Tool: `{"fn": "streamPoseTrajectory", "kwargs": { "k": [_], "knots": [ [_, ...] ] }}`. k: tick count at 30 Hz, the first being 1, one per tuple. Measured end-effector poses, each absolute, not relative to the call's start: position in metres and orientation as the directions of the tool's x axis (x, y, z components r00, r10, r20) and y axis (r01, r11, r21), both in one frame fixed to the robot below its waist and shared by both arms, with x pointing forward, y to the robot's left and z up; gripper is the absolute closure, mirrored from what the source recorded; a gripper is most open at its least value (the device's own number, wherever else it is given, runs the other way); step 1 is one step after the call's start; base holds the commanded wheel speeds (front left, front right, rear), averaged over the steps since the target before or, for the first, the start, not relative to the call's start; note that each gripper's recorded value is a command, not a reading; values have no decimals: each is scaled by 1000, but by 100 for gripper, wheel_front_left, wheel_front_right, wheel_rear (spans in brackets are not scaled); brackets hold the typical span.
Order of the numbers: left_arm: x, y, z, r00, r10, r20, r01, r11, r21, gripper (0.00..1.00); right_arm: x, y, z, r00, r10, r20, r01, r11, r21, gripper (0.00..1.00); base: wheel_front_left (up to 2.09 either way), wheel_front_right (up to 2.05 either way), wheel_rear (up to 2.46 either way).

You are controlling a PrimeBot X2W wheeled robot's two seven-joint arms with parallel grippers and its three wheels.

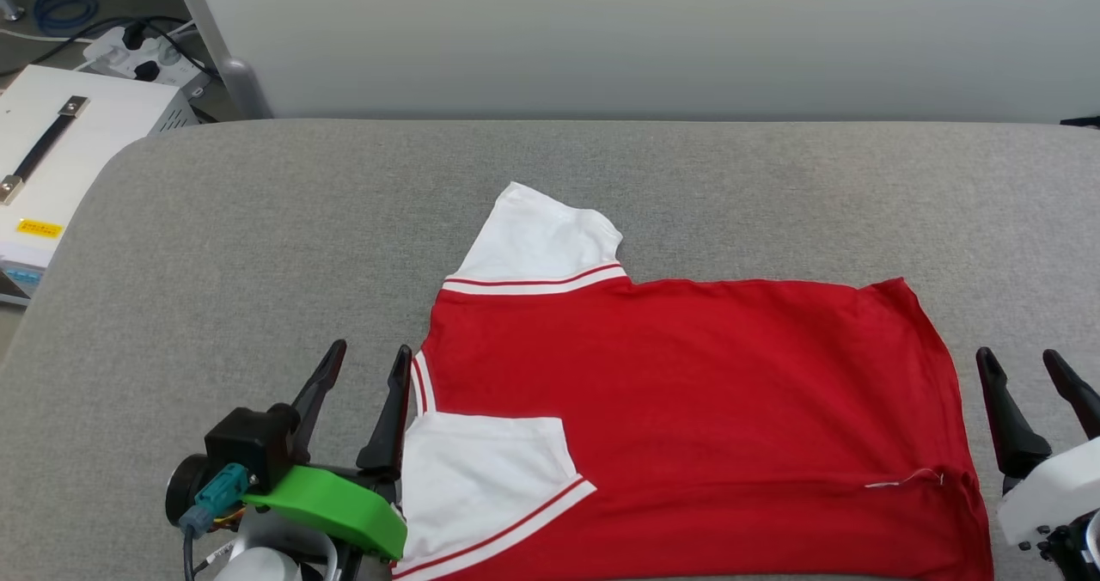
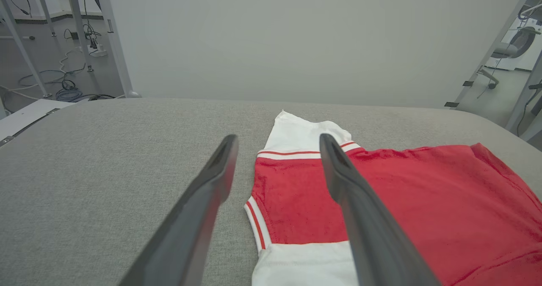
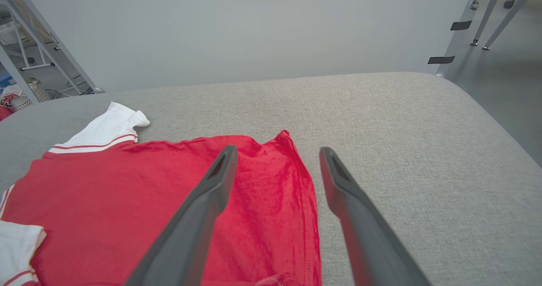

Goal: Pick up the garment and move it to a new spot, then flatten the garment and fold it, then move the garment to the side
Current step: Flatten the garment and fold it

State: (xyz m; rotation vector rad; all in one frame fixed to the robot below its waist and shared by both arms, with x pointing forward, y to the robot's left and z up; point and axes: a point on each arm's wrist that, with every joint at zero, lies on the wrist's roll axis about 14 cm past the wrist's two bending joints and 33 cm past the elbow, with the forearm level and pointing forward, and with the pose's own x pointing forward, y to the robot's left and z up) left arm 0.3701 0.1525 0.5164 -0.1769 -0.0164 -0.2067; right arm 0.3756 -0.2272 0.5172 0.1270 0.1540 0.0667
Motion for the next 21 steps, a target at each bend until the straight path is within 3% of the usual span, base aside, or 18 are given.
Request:
{"fn": "streamPoseTrajectory", "kwargs": {
  "k": [10,15,21],
  "knots": [
    [385,144,535,971,-202,125,221,960,-172,0,376,-216,512,992,86,-97,-71,986,150,0,0,0,0],
    [398,133,526,958,-264,110,278,950,-143,0,381,-216,514,994,81,-78,-68,986,152,0,0,0,0],
    [446,110,529,915,-399,55,402,913,-63,0,391,-216,518,995,80,-59,-70,987,146,0,0,0,0]
  ]
}}
